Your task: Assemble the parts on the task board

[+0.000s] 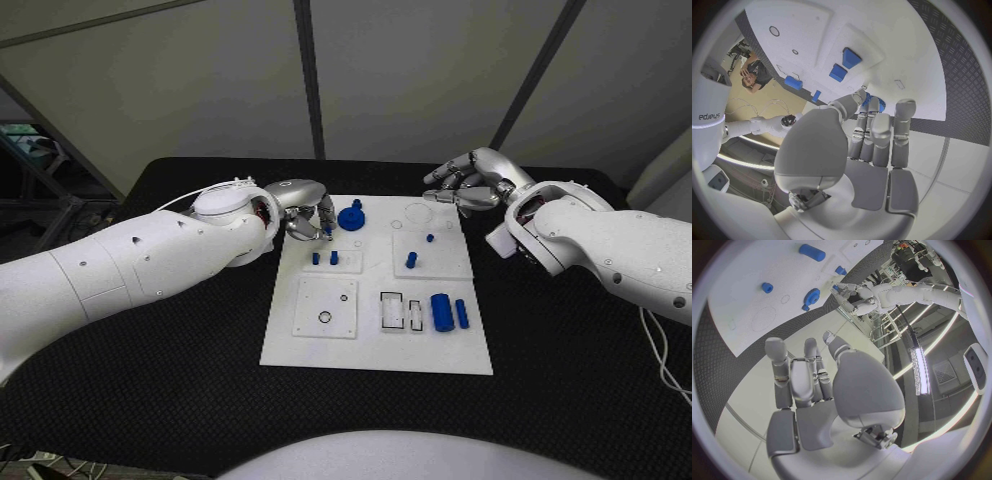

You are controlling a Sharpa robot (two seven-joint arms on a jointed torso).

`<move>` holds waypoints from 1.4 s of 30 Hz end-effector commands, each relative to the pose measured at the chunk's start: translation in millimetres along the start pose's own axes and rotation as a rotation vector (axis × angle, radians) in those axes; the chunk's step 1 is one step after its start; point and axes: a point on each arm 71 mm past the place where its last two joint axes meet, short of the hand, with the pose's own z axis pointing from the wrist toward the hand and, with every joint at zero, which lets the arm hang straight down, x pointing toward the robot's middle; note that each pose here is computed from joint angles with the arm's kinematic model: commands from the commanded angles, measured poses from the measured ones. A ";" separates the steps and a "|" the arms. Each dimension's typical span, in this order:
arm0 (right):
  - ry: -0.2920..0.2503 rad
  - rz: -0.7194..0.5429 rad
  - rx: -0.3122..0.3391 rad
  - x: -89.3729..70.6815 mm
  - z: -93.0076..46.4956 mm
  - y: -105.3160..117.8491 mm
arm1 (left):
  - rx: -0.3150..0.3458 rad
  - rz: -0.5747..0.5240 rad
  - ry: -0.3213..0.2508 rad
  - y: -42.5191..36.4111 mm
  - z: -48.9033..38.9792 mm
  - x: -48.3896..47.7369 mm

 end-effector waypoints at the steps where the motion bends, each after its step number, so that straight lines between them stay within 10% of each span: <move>1: 0.001 -0.001 -0.010 0.1 0.5 1.8 | -0.010 -0.007 0.022 0.5 0.7 0.9; 42: 0.003 -0.002 -0.013 1.3 1.3 2.9 | -0.016 -0.009 0.070 -0.7 5.4 8.2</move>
